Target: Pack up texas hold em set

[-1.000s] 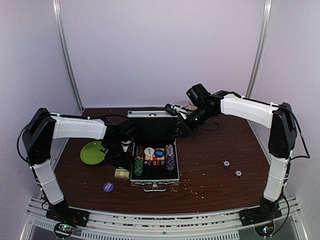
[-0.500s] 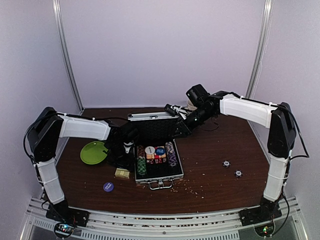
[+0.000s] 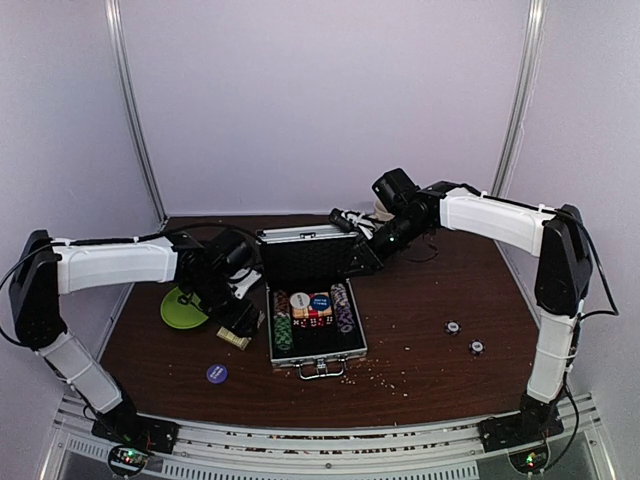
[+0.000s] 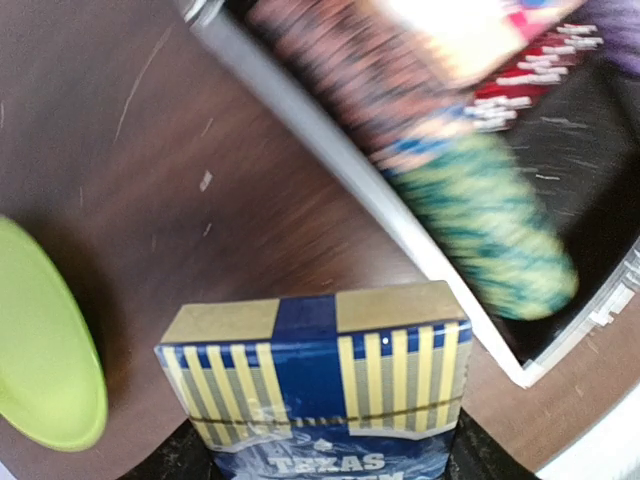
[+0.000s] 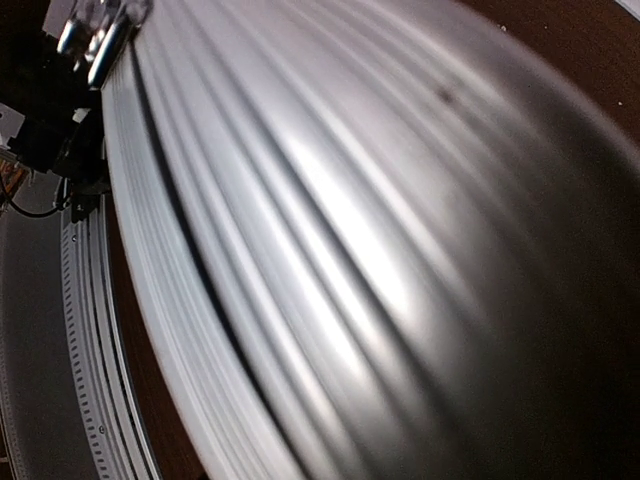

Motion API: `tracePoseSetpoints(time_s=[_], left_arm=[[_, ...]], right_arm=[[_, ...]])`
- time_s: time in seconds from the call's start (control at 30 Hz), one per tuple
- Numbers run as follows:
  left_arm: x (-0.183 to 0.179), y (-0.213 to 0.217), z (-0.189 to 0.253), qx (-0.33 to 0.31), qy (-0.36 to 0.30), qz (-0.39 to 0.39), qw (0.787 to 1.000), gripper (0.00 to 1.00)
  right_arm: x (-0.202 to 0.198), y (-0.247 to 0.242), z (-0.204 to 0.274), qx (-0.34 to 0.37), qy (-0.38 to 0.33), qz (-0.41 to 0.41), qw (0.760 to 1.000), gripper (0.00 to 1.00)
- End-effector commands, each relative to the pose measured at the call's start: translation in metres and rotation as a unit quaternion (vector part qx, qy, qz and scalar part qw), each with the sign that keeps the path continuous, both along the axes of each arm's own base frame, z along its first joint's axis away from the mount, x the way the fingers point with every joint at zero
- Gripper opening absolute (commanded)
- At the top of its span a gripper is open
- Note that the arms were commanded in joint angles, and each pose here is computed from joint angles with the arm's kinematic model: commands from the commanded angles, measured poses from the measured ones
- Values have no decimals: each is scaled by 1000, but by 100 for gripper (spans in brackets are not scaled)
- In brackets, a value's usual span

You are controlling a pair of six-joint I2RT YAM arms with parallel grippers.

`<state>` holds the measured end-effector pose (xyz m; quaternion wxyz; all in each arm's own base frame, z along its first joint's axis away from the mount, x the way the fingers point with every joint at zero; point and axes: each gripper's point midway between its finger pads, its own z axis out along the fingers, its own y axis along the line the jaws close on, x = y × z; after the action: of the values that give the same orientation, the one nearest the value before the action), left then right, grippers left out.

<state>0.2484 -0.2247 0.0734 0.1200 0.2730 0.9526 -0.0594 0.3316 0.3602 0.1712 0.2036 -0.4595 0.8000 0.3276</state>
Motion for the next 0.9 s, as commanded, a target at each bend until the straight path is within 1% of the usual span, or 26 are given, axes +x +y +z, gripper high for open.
tracePoseSetpoints(time_s=[0.0, 0.03, 0.07, 0.13, 0.17, 0.3, 0.37, 0.47, 0.6, 0.87], left_arm=[[-1, -39, 50, -78, -50, -171, 981, 54], [-4, -55, 61, -118, -54, -198, 972, 55], [-5, -68, 71, -137, -63, -225, 962, 55], [1, -85, 79, -114, -88, -270, 952, 55], [5, -97, 90, -110, -103, -294, 944, 55], [6, -129, 91, -88, -104, -380, 915, 55], [10, -139, 86, -79, -107, -399, 907, 54], [10, -149, 80, -86, -106, -425, 895, 55], [15, -163, 74, -65, -142, -464, 872, 55], [24, -181, 49, -32, -140, -513, 846, 56]], right_arm=[[-10, -6, -34, -45, 47, -2, 998, 38], [-10, -6, -33, -45, 46, -3, 998, 38], [-10, -6, -34, -45, 46, -3, 998, 38], [-10, -7, -34, -46, 46, -2, 998, 38], [-10, -7, -34, -47, 47, -3, 998, 38], [-10, -7, -33, -46, 48, -3, 998, 38], [-10, -7, -32, -46, 47, -1, 998, 38], [-12, -6, -32, -44, 52, 1, 998, 38], [-12, -6, -34, -44, 54, 3, 998, 38], [-13, -6, -39, -49, 60, 4, 997, 38]])
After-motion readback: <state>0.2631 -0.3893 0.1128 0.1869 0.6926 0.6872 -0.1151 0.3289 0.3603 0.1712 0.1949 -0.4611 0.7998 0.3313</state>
